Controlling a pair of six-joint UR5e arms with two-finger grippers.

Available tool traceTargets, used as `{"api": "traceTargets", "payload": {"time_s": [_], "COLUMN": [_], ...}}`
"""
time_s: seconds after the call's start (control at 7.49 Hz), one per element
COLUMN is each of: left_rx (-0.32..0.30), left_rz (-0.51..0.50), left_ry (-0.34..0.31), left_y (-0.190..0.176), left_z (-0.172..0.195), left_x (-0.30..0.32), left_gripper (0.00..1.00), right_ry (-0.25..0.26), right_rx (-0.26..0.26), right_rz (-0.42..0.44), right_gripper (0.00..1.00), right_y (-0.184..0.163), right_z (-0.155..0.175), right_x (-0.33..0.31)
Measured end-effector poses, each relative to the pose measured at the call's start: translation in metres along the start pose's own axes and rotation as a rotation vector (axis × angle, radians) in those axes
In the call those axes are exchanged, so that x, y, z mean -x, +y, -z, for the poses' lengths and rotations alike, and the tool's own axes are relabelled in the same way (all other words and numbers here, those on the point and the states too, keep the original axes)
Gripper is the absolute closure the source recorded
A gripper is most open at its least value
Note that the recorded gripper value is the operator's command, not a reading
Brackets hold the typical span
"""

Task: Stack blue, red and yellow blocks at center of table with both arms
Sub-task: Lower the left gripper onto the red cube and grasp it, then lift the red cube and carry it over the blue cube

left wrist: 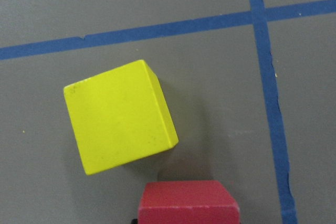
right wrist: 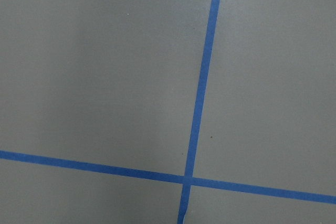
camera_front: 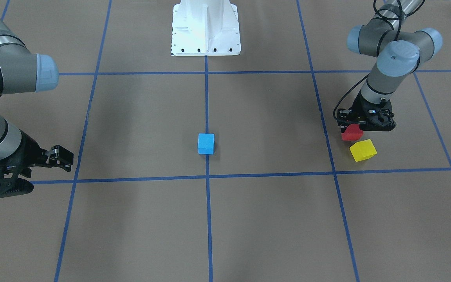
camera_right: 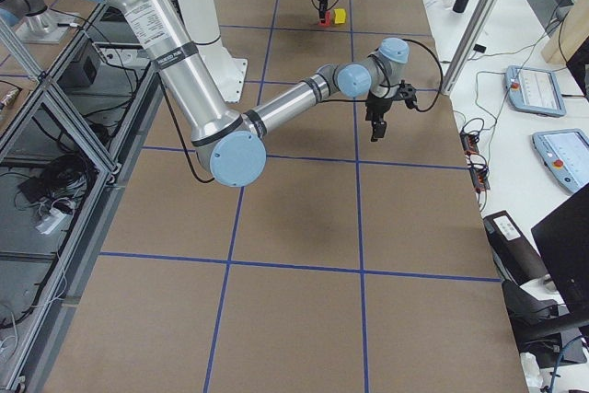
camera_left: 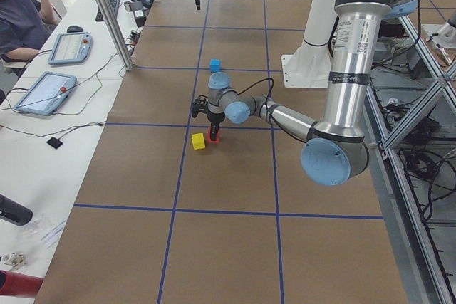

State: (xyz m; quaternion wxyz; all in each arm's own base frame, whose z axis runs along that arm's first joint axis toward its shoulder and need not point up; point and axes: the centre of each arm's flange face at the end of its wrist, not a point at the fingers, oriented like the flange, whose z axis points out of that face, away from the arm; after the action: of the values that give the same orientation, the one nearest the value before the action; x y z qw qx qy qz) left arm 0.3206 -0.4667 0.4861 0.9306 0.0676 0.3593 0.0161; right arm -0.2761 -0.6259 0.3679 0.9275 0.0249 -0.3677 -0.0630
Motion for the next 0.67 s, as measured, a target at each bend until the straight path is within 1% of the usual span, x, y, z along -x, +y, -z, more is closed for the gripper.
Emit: {"api": "traceTargets", "payload": {"time_s": [0.13, 0.27, 0.4, 0.67], "left_rx": [0.015, 0.033, 0.054, 0.104], "left_rz": [0.028, 0.056, 0.081, 0.125], "left_ry": [0.021, 0.026, 0.013, -0.033], "left_y": [-0.008, -0.018, -0.032, -0.071], "left_z": [0.016, 0.040, 0.072, 0.146], "left_x": [0.005, 0.001, -0.023, -0.110], "left_gripper": [1.00, 1.00, 1.00, 1.00], "right_ry": [-0.001, -0.001, 0.000, 0.005], "right_rx": [-0.001, -0.002, -0.003, -0.009], "right_rz": [0.000, 0.001, -0.001, -0.008], "right_gripper": [0.01, 0.01, 0.01, 0.01], "right_y": [0.000, 0.000, -0.001, -0.003], "right_z": [0.001, 0.001, 0.002, 0.007], "right_x": [0.000, -0.001, -0.004, -0.022]}}
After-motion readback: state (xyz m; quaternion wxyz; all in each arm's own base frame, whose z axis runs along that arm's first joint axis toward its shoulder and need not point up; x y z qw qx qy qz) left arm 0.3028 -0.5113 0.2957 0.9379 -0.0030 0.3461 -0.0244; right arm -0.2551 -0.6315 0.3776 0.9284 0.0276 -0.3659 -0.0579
